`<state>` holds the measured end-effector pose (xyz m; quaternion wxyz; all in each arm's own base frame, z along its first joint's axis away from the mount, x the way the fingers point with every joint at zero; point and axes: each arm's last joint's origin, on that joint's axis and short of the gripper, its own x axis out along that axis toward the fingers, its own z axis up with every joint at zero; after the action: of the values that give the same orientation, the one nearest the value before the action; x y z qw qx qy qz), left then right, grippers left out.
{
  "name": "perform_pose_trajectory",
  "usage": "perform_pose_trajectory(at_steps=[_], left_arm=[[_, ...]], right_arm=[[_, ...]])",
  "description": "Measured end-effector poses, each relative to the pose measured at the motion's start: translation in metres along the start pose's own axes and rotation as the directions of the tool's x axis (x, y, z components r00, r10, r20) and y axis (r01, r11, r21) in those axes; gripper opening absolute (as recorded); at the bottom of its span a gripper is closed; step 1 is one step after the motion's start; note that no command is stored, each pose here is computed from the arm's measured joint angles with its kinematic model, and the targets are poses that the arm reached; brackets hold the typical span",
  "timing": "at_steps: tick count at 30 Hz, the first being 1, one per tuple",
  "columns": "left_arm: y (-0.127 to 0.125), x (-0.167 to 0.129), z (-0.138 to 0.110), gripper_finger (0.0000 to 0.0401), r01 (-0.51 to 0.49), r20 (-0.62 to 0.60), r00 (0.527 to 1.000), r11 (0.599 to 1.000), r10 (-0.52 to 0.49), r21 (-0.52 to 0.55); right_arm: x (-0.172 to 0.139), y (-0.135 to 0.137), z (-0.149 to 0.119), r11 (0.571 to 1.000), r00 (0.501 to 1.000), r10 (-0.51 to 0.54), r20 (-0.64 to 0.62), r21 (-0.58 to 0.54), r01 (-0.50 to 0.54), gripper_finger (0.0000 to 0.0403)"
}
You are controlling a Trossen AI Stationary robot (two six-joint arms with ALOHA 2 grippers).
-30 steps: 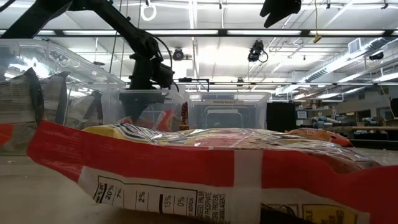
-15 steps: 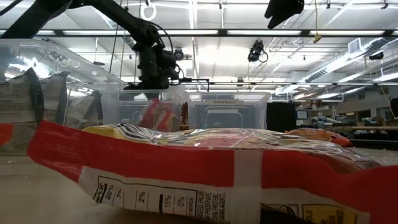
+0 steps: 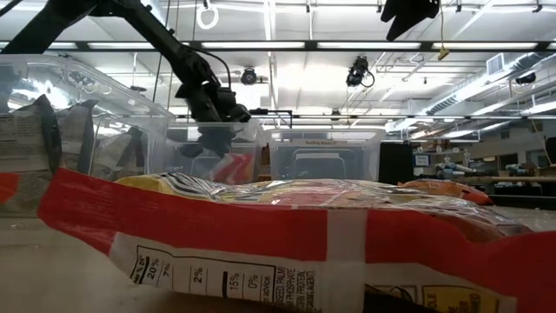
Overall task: Sort Maruchan noodles
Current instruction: Adjust the noodles pack from the bin, then put the right red noodle pack into the top left transparent bin
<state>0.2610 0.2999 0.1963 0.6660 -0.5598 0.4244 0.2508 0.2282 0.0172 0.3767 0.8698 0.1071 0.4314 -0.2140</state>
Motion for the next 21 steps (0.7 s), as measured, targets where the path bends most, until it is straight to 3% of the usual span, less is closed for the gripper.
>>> perform_pose_trajectory(at_steps=[12,21], left_arm=[[-0.006,-0.008,0.002,0.0097,-0.033,-0.006,0.999,0.997,0.033,0.070],[-0.023,-0.036,0.002,0.0179,-0.042,-0.050,0.997,0.976,0.053,0.212]], right_arm=[[0.004,-0.014,0.007,0.990,0.993,-0.111,0.032,0.088,0.107,0.0293],[0.018,-0.052,0.007,0.945,0.967,-0.244,-0.077,0.204,0.255,0.0293]])
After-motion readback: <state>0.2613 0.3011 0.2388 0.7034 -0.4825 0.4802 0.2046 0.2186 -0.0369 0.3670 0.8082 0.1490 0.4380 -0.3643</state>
